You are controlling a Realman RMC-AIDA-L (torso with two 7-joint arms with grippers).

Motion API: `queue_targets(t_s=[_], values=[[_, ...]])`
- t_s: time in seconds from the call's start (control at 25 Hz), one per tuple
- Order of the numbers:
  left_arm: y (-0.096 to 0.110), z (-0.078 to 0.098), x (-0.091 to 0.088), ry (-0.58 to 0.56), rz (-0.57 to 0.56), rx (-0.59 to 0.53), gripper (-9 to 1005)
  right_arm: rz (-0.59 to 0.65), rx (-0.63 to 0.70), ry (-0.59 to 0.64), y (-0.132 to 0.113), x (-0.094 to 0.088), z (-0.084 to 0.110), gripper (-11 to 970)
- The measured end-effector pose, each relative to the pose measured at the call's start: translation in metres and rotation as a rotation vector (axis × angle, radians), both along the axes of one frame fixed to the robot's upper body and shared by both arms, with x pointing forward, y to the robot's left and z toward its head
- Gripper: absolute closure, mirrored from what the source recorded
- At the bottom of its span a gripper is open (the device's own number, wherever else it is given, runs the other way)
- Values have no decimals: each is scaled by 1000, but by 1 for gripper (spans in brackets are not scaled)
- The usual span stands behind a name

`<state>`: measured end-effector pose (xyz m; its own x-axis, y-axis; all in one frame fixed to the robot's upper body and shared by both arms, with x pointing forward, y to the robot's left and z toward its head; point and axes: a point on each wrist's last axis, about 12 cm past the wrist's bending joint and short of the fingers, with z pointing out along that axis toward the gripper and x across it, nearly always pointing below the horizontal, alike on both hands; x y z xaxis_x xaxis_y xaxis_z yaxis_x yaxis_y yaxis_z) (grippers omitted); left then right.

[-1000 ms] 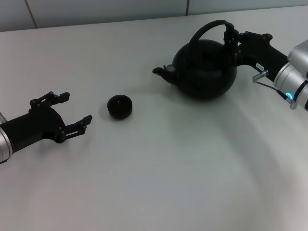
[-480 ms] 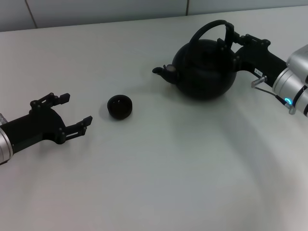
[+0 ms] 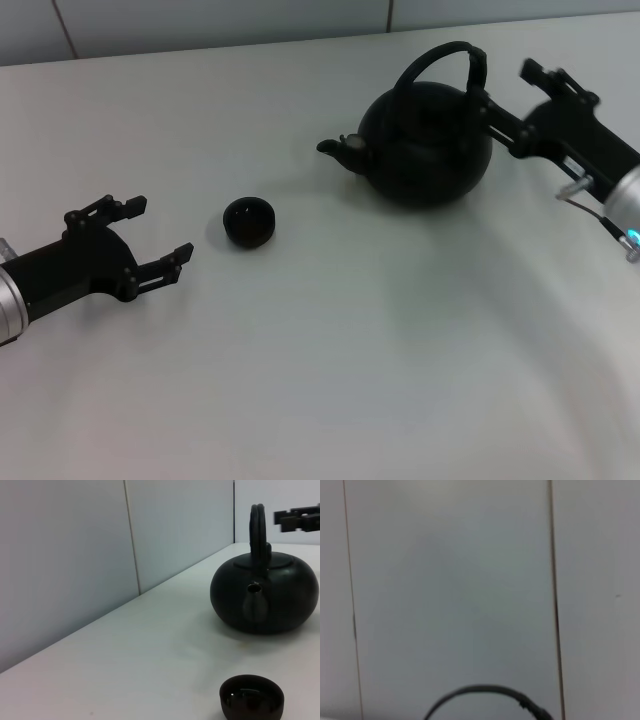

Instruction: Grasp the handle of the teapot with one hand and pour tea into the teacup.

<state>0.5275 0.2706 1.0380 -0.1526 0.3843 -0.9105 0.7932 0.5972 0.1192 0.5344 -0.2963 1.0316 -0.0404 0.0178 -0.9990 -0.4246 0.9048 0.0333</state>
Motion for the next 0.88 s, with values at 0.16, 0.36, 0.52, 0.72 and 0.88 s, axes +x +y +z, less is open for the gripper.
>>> queue_targets(t_s=[0.16, 0.36, 0.52, 0.72, 0.88], values=[[0, 0, -1, 1, 1, -2, 156, 44, 84, -73, -7, -41, -2, 190], [3, 1, -7, 3, -20, -22, 156, 225, 82, -76, -3, -65, -1, 169], [7, 4, -12, 2, -60, -44, 155, 476, -23, 7, 14, -62, 2, 164], [8, 6, -16, 1, -81, -50, 155, 564, -99, 112, 26, -39, 7, 165], [7, 2, -20, 19, -101, -21, 154, 575, -116, 107, 30, -31, 11, 167]])
